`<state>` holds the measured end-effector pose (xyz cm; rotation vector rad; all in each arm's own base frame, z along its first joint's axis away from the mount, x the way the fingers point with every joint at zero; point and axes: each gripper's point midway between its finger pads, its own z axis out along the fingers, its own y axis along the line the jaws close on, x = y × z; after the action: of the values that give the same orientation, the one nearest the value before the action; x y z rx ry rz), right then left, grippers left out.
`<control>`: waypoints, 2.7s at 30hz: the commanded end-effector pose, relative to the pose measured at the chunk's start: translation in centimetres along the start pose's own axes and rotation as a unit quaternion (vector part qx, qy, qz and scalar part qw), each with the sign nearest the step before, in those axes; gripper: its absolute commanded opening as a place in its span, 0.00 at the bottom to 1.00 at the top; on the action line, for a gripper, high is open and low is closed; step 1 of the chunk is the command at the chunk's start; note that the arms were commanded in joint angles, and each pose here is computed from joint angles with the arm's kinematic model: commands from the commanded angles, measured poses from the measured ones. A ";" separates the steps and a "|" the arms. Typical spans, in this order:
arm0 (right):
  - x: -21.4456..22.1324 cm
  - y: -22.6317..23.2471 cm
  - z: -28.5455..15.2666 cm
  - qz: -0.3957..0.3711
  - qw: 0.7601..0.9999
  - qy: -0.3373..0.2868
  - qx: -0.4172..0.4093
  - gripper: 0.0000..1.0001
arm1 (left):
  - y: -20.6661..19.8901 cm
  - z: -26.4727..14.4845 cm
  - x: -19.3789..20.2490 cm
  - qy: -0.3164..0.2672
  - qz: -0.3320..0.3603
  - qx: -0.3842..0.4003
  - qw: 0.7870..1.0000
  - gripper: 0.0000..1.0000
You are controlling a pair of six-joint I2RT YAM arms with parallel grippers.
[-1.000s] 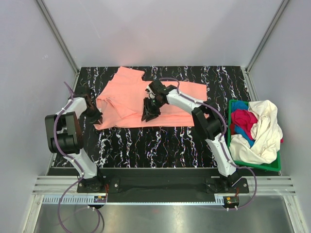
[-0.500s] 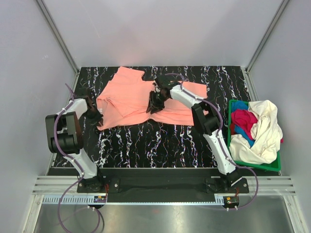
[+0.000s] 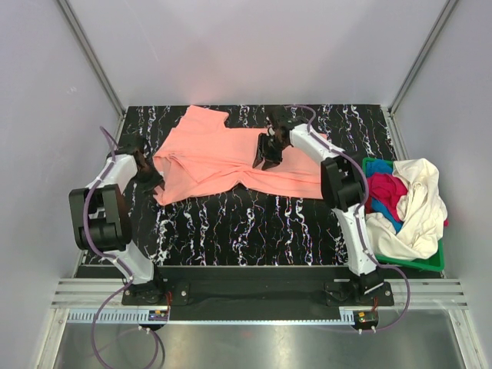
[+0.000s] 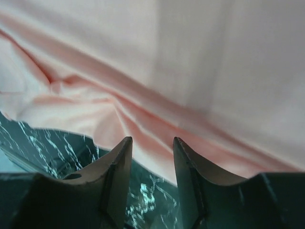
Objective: Fold and stack the t-shirts
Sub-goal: Fold the tshirt
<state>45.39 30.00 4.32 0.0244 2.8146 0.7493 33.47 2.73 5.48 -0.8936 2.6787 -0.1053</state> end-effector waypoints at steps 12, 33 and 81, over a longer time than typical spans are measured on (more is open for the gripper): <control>3.9 -1.5 -6.1 -0.016 0.999 -0.012 0.041 0.47 | -1.8 2.8 -0.4 0.027 -0.004 0.027 0.999 0.31; 3.5 -5.4 -3.1 0.021 0.991 0.004 0.134 0.47 | 2.8 3.1 0.6 0.033 0.007 -0.058 0.998 0.31; -4.0 -10.6 -7.6 -0.046 0.963 -0.078 0.254 0.50 | -12.5 -2.1 4.4 0.026 0.167 0.197 0.966 0.41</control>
<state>47.92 17.11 4.06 0.0337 2.7674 0.0149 33.39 -4.21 5.72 -0.5198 2.7719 -0.2214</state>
